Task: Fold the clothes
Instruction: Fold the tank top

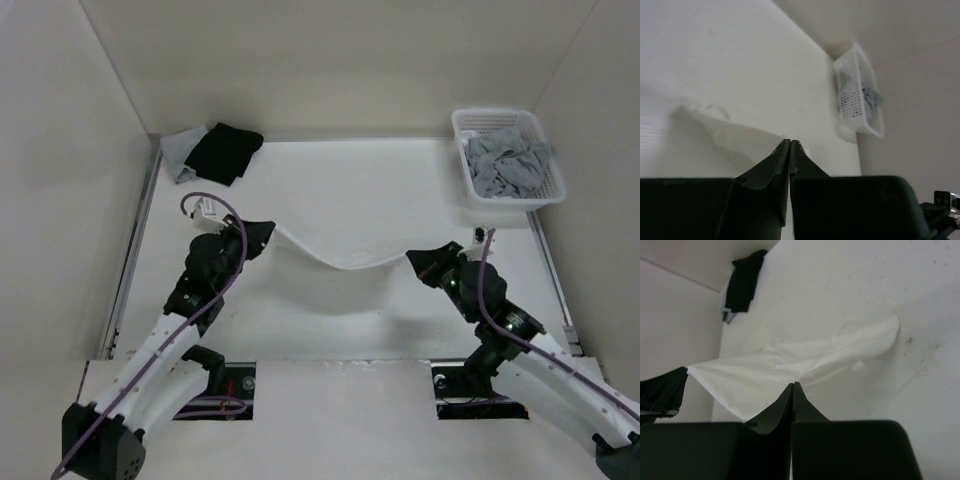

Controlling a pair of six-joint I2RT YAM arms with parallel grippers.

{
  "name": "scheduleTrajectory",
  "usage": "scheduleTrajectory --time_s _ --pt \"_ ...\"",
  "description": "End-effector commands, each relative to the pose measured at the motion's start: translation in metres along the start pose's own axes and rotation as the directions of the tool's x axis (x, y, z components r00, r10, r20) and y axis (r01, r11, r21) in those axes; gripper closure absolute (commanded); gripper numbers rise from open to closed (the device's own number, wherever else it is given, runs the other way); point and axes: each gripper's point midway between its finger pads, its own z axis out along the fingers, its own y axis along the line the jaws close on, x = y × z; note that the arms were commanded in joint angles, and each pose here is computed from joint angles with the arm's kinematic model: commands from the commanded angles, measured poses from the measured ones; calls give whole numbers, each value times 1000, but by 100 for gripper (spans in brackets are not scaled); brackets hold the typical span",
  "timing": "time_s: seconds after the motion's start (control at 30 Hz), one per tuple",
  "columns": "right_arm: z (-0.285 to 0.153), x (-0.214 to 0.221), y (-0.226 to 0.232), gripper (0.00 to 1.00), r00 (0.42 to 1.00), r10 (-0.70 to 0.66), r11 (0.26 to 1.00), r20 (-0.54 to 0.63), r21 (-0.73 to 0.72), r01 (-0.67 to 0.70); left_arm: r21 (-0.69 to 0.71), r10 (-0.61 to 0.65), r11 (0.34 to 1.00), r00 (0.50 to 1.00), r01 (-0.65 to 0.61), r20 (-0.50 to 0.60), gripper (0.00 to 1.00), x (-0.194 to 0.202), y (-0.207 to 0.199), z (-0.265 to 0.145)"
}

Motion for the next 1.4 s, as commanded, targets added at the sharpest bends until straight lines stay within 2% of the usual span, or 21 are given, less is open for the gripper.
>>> scheduleTrajectory --time_s 0.0,0.17,0.33,0.5,0.67,0.93,1.13,1.2,1.37 --pt "-31 -26 14 100 997 -56 998 53 25 55 42 27 999 998 -30 60 100 -28 -41 -33" --pt "-70 -36 52 100 998 -41 996 46 -73 45 99 31 994 996 -40 86 100 -38 -72 -75" --pt "-81 -24 76 100 998 -67 990 6 -126 67 36 70 997 993 -74 100 98 -35 -58 -75" --pt "-30 -2 58 100 990 -138 989 -8 -52 137 -86 100 992 992 -94 74 98 -24 -16 -36" --pt "37 -8 31 100 995 -100 994 -3 -32 100 -182 79 981 993 -62 90 98 -31 30 19" --pt "129 -37 -1 100 997 -70 997 -27 28 71 -202 35 979 996 -19 78 98 -42 43 113" --pt "149 -33 -10 99 996 -71 996 -57 47 73 -176 5 984 999 4 49 98 -37 42 126" --pt "158 -20 -19 92 992 -64 995 -105 69 71 -197 -4 980 999 13 49 97 -36 52 124" --pt "183 9 -47 64 979 -56 983 -197 158 88 -225 -38 973 998 47 45 97 -34 75 128"
